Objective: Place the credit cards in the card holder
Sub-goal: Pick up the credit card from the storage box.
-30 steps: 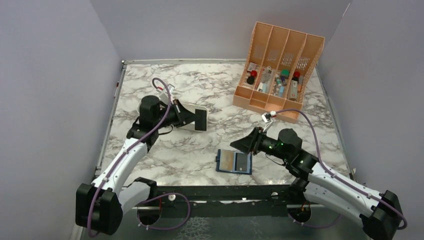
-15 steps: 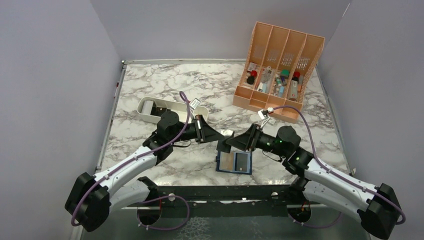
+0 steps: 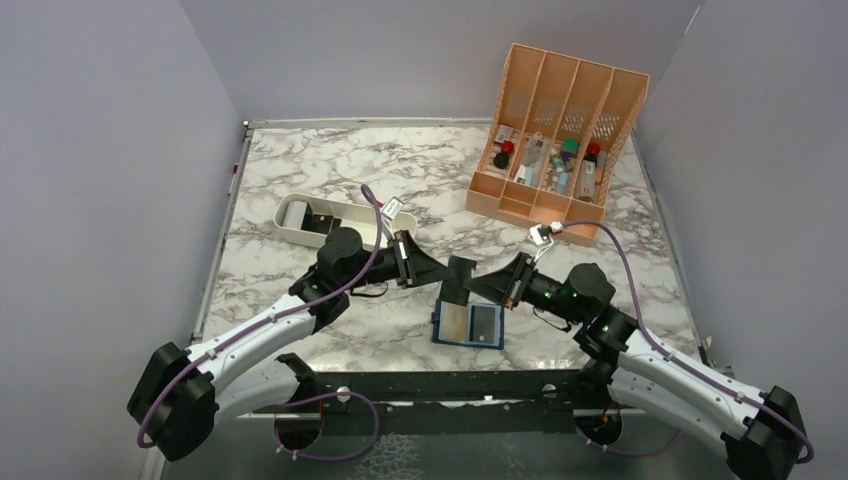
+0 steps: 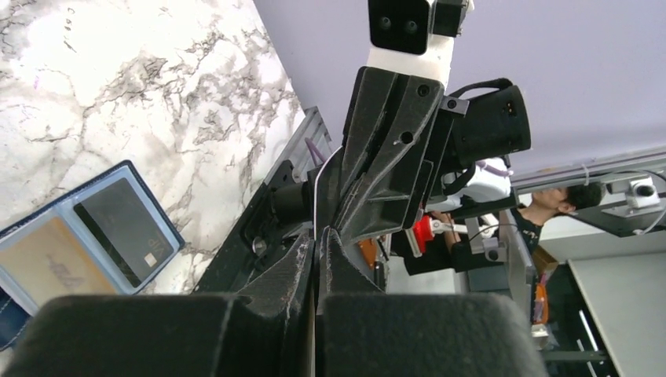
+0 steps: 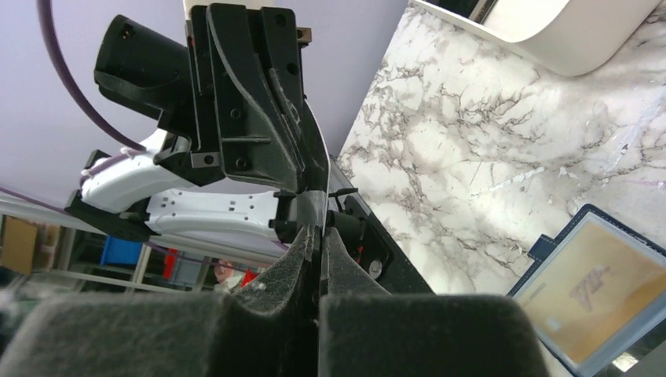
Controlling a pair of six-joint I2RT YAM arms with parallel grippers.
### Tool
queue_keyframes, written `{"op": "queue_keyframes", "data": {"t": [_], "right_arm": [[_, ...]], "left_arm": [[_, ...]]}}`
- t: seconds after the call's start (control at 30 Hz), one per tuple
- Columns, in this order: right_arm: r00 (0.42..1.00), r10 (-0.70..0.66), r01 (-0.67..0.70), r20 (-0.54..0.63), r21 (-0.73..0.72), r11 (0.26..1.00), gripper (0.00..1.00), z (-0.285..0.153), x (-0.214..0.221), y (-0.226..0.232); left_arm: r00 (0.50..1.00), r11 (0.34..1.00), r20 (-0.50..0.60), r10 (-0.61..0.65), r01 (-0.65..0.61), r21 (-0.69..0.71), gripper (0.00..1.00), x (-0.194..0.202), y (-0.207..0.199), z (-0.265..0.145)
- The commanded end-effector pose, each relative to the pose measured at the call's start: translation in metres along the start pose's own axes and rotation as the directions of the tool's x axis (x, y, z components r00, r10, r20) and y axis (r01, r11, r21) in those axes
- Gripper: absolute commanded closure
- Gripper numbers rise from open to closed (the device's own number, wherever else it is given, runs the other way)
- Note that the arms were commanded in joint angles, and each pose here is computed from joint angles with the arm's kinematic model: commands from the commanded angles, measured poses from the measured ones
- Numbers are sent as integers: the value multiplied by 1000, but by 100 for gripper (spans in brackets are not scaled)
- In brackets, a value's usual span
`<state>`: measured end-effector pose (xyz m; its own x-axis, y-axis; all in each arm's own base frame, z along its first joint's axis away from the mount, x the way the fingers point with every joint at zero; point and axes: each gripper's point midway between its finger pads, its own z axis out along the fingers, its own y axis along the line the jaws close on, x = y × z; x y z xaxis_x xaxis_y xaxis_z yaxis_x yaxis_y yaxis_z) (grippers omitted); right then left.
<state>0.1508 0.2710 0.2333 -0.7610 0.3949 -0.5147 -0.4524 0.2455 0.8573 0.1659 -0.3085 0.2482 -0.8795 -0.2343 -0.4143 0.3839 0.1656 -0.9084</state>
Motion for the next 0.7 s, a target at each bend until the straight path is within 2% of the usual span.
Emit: {"op": "queue_keyframes", "data": {"t": [0.0, 0.1, 0.17, 0.37, 0.67], "right_arm": [[1000, 2, -1, 18, -8, 1000, 99, -4, -1, 2], [1000, -4, 4, 6, 51, 999, 99, -8, 6, -14], [1000, -10, 12, -15, 94, 995, 99, -11, 13, -27], [997, -11, 29, -80, 234, 972, 99, -22, 35, -68], [995, 23, 27, -101, 470, 882, 99, -39, 49, -125]], "left_arm": [[999, 1000, 47, 20, -20, -14, 89, -3, 5, 2], [997, 996, 73, 22, -15, -87, 64, -1, 27, -1], [998, 986, 63, 29, -18, -167, 56, 3, 47, -2], [994, 892, 8, 113, -98, -441, 54, 2, 104, -13], [990, 818, -99, 105, -143, -557, 59, 27, 153, -23]]}}
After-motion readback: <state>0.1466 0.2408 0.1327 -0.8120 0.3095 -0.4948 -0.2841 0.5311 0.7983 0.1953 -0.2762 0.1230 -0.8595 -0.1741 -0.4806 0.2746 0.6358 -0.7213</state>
